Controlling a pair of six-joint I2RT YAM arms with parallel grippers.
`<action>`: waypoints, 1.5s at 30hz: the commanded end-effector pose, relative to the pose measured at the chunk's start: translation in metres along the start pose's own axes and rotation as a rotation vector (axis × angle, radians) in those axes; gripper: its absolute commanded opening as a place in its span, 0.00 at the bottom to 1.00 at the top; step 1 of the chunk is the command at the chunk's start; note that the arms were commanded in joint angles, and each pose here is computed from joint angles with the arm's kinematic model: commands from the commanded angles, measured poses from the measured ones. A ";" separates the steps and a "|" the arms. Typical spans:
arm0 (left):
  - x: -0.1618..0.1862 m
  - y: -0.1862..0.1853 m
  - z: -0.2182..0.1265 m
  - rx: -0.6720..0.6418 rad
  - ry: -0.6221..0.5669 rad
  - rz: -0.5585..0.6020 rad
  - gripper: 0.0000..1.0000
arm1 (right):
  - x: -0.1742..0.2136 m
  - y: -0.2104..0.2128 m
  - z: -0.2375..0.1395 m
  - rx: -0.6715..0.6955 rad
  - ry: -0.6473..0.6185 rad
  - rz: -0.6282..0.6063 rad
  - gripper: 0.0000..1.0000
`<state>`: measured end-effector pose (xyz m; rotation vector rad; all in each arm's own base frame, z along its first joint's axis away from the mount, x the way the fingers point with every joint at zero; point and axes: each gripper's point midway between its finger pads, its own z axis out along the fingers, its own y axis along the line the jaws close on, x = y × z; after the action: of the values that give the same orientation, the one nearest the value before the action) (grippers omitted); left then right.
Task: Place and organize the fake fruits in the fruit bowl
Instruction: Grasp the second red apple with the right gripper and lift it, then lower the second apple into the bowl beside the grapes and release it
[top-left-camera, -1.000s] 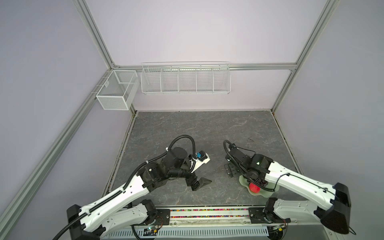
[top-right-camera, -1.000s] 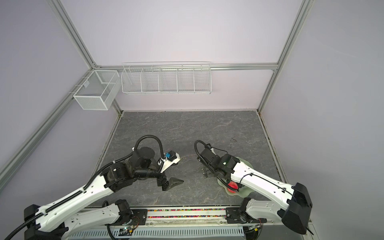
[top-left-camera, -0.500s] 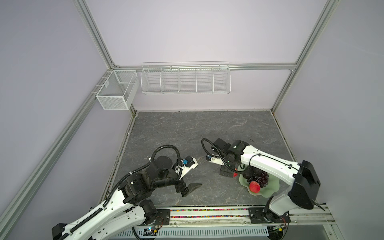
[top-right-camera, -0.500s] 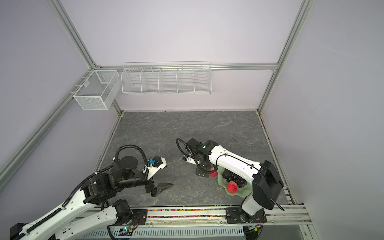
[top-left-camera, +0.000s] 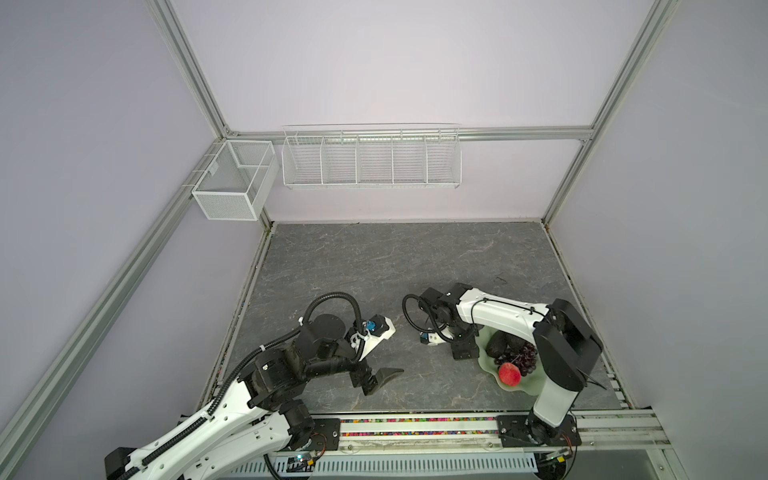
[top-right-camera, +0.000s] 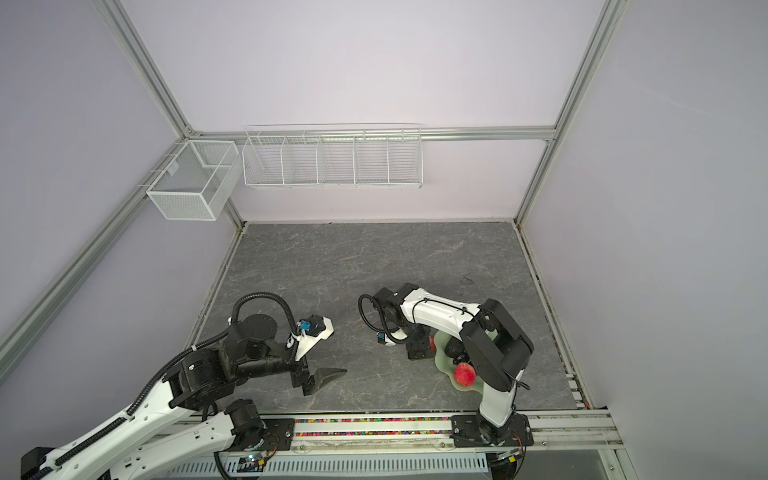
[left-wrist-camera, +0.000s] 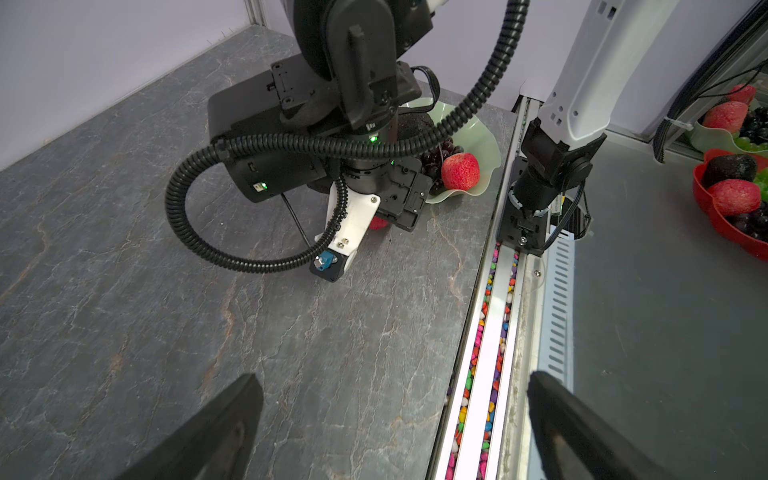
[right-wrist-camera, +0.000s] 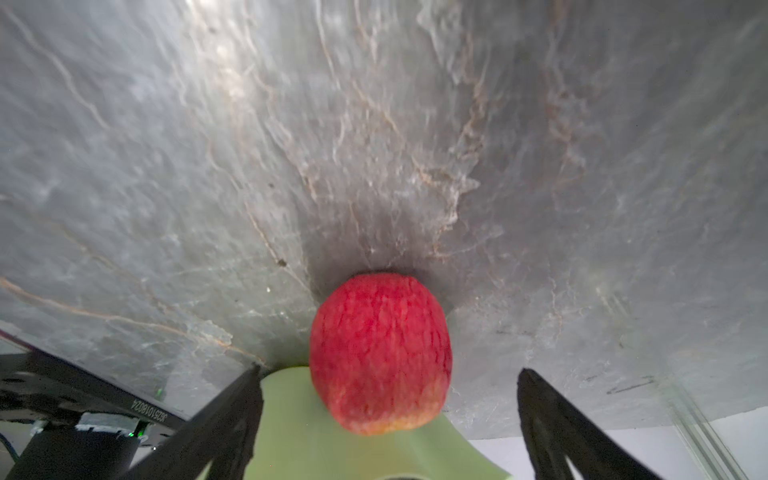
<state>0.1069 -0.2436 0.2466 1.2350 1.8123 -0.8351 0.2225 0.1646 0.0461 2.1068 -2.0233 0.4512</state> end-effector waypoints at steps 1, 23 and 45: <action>0.000 0.002 0.001 -0.009 0.000 0.025 0.99 | -0.003 0.001 0.003 -0.030 -0.002 -0.025 0.95; 0.002 0.005 0.004 -0.021 0.006 0.025 0.99 | -0.009 -0.005 0.014 -0.054 0.003 0.024 0.62; 0.002 0.005 0.006 -0.017 0.011 0.025 0.99 | 0.008 -0.009 0.024 -0.076 0.061 0.105 0.65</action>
<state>0.1116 -0.2453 0.2419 1.2314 1.8331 -0.8117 0.2400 0.1529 0.0286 1.9496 -2.1149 0.4626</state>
